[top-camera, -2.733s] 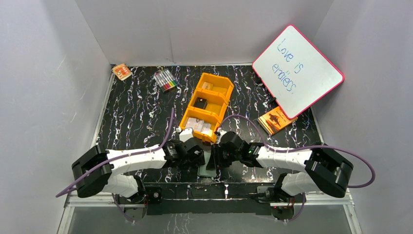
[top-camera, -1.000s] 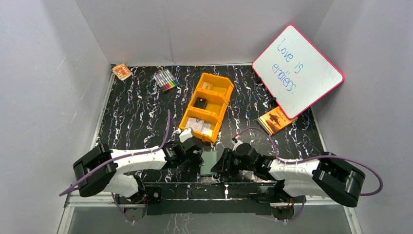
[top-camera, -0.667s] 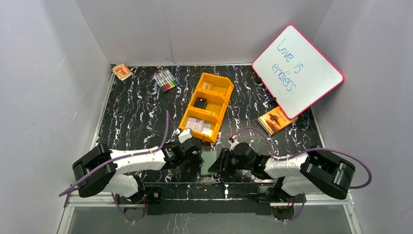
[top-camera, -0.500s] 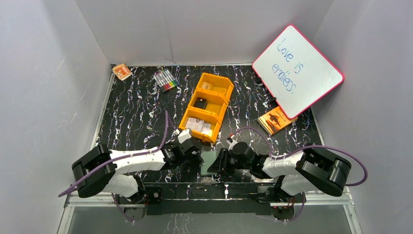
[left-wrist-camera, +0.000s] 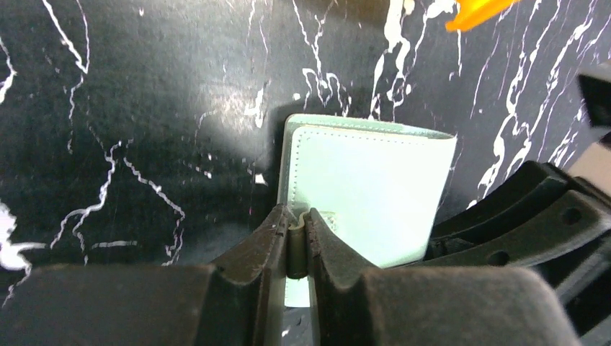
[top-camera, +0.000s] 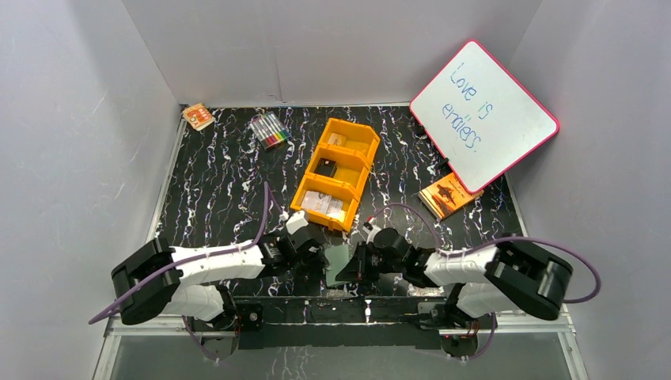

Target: Put the credit cards into the card holder

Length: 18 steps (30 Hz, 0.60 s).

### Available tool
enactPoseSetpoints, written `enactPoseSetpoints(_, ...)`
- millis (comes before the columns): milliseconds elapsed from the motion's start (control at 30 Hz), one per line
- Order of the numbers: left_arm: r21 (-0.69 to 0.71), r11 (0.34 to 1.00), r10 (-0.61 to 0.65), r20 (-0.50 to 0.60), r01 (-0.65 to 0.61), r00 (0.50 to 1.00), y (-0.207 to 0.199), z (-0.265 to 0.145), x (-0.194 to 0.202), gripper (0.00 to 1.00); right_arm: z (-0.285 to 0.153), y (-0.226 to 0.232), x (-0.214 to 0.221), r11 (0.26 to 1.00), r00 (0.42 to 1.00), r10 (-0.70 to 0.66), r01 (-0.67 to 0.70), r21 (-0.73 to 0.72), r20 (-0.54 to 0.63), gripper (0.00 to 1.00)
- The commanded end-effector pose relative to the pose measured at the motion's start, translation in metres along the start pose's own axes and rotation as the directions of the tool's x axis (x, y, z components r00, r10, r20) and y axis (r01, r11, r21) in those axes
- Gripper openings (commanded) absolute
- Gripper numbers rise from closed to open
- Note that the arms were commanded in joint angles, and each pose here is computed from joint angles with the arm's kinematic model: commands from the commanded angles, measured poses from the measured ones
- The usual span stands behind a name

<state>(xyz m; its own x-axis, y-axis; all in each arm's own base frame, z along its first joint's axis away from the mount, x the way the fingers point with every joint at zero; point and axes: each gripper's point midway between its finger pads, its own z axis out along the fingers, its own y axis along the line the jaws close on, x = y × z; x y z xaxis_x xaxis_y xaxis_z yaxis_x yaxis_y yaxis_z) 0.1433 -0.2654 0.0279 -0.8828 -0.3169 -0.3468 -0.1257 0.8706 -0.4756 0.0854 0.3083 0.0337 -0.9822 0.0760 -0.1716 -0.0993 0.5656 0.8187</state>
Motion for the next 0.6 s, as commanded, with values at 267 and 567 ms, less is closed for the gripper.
enactPoseSetpoints(267,-0.039,0.997,0.076,0.177,-0.07,0.981,-0.023,-0.146,-0.077,0.79,-0.092,0.075,-0.046,0.889,0.881,-0.456,0.443,0.115,0.126,0.0)
enactPoseSetpoints(567,0.219,0.965,-0.031,0.637,-0.143,0.77,-0.089,-0.305,-0.2,0.9,-0.183,0.171,-0.194,0.36,0.329,-0.928,0.669,0.65,0.174,0.0)
